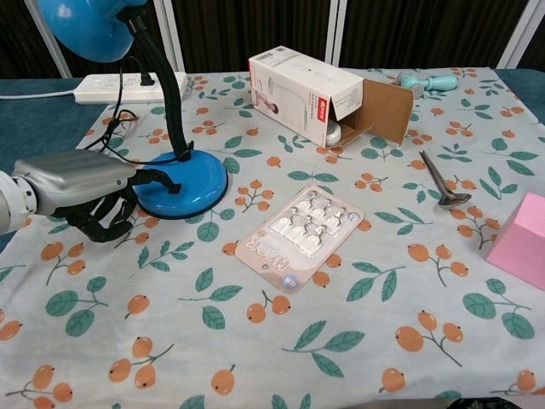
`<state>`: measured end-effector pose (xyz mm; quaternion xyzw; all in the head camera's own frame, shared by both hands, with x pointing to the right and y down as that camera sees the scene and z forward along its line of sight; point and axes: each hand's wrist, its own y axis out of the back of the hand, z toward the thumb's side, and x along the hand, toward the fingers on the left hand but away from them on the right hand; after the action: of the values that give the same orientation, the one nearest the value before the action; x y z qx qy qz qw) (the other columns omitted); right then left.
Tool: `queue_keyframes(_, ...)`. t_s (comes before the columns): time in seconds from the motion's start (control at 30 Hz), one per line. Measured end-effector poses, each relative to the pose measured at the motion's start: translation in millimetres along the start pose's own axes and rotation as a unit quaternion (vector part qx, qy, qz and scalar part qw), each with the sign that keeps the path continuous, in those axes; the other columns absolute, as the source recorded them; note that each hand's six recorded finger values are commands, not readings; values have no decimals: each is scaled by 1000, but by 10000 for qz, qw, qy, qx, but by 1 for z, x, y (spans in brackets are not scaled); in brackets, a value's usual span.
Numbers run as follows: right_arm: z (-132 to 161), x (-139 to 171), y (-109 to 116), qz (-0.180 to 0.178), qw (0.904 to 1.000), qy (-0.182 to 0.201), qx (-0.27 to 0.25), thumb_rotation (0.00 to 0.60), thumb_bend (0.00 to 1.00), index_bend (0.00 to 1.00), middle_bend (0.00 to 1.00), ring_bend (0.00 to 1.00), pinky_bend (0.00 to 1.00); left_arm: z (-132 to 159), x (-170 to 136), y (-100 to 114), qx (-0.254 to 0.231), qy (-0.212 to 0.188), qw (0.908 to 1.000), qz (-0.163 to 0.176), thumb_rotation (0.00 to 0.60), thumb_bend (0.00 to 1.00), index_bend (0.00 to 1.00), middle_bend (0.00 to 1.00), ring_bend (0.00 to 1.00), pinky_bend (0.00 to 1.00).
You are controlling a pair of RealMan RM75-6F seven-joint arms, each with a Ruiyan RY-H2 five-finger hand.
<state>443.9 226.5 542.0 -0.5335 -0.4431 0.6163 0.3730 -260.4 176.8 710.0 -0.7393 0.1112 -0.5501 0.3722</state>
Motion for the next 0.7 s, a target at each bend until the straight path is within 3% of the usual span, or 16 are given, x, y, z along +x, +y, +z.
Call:
queue_keyframes(0.5,0,0,0,-5,10000,2,-3,600,226,0,0,54,97,-1,-2,-4,101,40,9999,-39,600,489,146,602,612,594)
queue_keyframes(0.7,0,-1,1,-15,10000,-3,-8,600,226,0,0,54,97,6,-4,14,-25,-49,9997,244,600,442,119,495,549,583)
